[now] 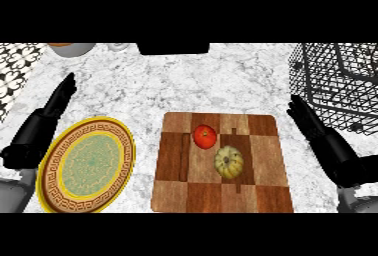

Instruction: Pick the squash from the cutting board and place it in the tiered basket

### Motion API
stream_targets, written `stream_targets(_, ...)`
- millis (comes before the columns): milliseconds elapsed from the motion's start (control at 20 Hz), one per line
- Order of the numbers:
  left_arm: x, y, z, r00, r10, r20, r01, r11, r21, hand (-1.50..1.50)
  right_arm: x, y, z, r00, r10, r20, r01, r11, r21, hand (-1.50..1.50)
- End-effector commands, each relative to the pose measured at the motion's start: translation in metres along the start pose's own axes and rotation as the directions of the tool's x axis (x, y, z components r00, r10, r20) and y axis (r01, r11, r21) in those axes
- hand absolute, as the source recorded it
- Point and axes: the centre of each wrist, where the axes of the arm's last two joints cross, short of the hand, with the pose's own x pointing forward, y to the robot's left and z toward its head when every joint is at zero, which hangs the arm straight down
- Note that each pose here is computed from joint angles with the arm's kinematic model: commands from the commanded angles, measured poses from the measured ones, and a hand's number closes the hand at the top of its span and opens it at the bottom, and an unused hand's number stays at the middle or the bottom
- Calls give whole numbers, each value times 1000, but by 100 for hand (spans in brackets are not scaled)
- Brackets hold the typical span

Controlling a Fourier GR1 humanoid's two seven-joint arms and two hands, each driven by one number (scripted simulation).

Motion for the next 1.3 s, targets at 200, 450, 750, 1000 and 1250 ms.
stream_targets(200,-73,2,54,885,158,-438,-101,983,150,0,-71,33,36,932,-361,-27,340,899,-275,150)
stream_targets(450,-88,5,66,807,255,-533,-175,965,197,0,-55,94,32,956,-106,273,216,885,-413,-150)
stream_targets(750,-87,2,72,813,234,-533,-162,971,178,0,-116,42,105,861,369,-350,-497,757,-424,-150)
stream_targets(1000,-89,0,77,813,243,-529,-187,970,158,0,-103,41,100,722,472,-506,-660,690,-297,-150)
stream_targets(1250,-82,4,60,821,242,-518,-192,970,149,0,-63,60,57,639,500,-585,-647,760,-57,-150)
